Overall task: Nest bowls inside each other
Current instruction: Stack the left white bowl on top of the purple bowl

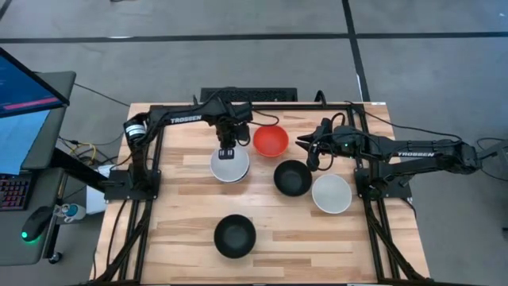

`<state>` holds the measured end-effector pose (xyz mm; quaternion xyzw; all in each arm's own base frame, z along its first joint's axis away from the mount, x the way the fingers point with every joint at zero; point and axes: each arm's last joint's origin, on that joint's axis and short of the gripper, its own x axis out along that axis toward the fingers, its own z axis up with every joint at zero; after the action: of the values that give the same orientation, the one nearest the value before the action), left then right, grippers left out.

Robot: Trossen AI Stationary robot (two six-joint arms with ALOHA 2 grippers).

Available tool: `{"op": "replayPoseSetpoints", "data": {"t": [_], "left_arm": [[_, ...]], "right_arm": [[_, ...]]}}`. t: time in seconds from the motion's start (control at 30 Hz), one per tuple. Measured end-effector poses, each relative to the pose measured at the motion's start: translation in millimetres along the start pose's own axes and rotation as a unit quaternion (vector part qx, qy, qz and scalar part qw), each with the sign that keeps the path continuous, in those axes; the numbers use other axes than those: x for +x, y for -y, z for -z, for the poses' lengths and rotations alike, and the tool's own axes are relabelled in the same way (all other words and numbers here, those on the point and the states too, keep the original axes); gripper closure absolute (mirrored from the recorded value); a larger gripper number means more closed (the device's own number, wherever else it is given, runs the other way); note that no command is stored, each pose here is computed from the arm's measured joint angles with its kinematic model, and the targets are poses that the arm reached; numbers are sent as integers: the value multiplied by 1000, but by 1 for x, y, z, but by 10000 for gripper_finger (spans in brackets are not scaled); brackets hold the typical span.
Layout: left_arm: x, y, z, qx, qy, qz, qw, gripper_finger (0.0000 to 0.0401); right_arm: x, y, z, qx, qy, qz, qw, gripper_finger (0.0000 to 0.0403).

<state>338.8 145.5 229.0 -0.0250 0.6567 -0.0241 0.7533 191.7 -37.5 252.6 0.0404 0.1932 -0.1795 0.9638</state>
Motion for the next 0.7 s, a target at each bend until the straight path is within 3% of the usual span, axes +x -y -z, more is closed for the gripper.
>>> {"op": "replayPoseSetpoints", "data": {"t": [0.2, 0.33, 0.7], "left_arm": [[0, 0, 1, -5, -5, -5, 1000, 384], [0, 2, 1, -10, 0, 28, 1000, 371], [-6, 3, 1, -40, 5, 52, 998, 327]], "right_arm": [[0, 0, -1, 0, 2, 0, 1000, 294], [0, 0, 0, 0, 2, 0, 1000, 294], [0, 2, -1, 2, 3, 4, 1000, 294]]}}
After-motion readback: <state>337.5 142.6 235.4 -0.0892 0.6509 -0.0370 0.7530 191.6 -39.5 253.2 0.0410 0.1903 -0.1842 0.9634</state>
